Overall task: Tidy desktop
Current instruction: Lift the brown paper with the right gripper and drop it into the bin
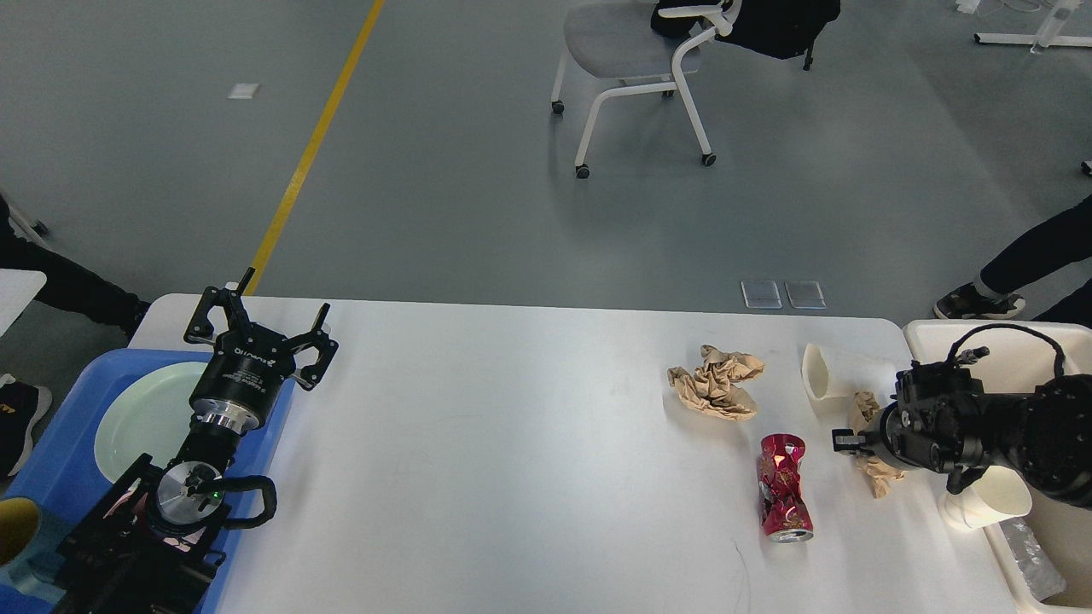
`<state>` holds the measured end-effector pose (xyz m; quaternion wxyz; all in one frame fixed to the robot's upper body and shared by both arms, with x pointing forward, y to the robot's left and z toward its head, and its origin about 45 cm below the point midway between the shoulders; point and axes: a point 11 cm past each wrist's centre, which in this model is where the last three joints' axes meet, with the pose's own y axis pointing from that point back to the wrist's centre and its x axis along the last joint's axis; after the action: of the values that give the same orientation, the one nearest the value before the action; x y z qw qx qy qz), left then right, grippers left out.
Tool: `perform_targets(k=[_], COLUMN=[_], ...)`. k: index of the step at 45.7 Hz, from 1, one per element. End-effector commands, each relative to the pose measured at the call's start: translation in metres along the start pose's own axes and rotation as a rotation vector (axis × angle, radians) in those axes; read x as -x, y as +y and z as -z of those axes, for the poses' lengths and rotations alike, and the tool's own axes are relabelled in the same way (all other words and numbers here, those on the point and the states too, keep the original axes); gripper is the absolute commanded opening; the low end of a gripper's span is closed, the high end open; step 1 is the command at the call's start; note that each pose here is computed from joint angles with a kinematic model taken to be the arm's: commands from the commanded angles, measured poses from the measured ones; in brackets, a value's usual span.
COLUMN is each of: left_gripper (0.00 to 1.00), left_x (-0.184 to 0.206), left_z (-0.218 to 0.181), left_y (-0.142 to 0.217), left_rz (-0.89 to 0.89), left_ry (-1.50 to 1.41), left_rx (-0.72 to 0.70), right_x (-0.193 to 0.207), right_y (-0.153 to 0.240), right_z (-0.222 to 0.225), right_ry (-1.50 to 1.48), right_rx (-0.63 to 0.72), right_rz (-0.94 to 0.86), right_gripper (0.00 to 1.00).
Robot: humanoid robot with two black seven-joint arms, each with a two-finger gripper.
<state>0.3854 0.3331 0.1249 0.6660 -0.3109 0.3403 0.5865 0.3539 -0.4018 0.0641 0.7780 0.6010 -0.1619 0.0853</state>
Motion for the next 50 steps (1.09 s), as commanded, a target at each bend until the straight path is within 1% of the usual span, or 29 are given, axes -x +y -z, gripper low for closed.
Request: perform_targets(k=[1, 7, 11, 20, 25, 31, 35, 42, 47, 50], left_gripper=[0.96, 0.96, 0.96, 0.96, 0.96, 0.96, 0.96, 0.96, 0.96, 0.96], left_x=[0.0, 0.0, 0.0, 0.0, 0.0, 0.0, 0.0, 0.0, 0.0, 0.0], left_z=[0.0, 0.0, 0.0, 0.0, 0.0, 0.0, 0.0, 0.0, 0.0, 0.0], left_y=[0.0, 0.0, 0.0, 0.0, 0.0, 0.0, 0.0, 0.0, 0.0, 0.0], left_rz=[0.0, 0.0, 0.0, 0.0, 0.0, 0.0, 0.0, 0.0, 0.0, 0.0], left_ry=[0.0, 0.0, 0.0, 0.0, 0.0, 0.0, 0.0, 0.0, 0.0, 0.0], left_rx=[0.0, 0.0, 0.0, 0.0, 0.0, 0.0, 0.0, 0.0, 0.0, 0.0], right_x=[-0.002, -0.008, -0.019, -0.066, -0.098, -0.121, -0.125, -0.122, -0.112, -0.103], right_y=[0.005, 0.025, 0.05, 0.133, 0.188, 0.254, 0.289, 0.357, 0.385, 0.392], right_z=[0.002, 0.001, 0.0, -0.003, -0.011, -0.011, -0.017, -0.012, -0.005, -0.001], right_ry=[-0.013, -0.027, -0.043, -0.126, -0.176, -0.2, -0.2, -0.169, -0.145, -0.134], right_rx=[-0.007, -0.037, -0.063, -0.149, -0.182, -0.223, -0.214, -0.248, -0.272, -0.285], right_rz=[0.018, 0.11, 0.164, 0.233, 0.276, 0.294, 0.276, 0.234, 0.214, 0.226], right_gripper=[0.0, 0.0, 0.0, 0.0, 0.0, 0.0, 0.0, 0.0, 0.0, 0.0])
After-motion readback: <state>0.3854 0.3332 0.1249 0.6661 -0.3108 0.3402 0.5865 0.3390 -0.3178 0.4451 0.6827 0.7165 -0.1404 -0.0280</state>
